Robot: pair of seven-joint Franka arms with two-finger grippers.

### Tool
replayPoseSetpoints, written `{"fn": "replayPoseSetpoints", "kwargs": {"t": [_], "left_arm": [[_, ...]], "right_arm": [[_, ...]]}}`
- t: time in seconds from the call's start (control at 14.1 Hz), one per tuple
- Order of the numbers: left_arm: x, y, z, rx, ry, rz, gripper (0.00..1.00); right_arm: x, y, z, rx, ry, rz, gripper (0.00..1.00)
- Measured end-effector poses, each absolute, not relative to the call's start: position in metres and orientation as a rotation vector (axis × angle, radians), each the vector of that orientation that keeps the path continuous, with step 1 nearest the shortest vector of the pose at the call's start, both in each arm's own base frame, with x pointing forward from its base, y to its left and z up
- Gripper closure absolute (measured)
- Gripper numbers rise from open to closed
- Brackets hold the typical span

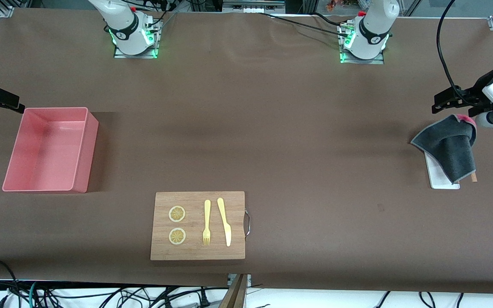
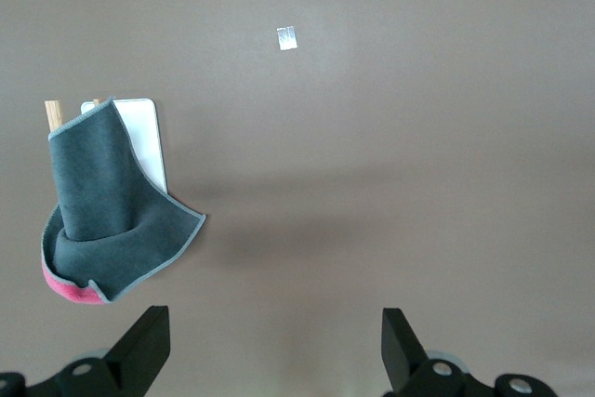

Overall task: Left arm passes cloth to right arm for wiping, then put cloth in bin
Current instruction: 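Move the left gripper toward the grey cloth on the white tray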

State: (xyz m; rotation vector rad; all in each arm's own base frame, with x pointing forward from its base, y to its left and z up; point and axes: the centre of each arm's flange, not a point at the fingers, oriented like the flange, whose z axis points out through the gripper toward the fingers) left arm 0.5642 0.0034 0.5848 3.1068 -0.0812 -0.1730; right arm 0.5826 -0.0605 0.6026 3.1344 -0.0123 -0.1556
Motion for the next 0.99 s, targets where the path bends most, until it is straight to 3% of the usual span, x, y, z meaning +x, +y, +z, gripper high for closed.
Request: {"fn": "replayPoseSetpoints", "kwargs": {"t": [0.99], "left_arm": [[0.5636,0.0048,0.5788,3.104,-0.078,-0.203,0.00]], "right_arm": [[0.5822,-0.0638,0.6026,3.134,-0.022,-0.156,0.00]]}}
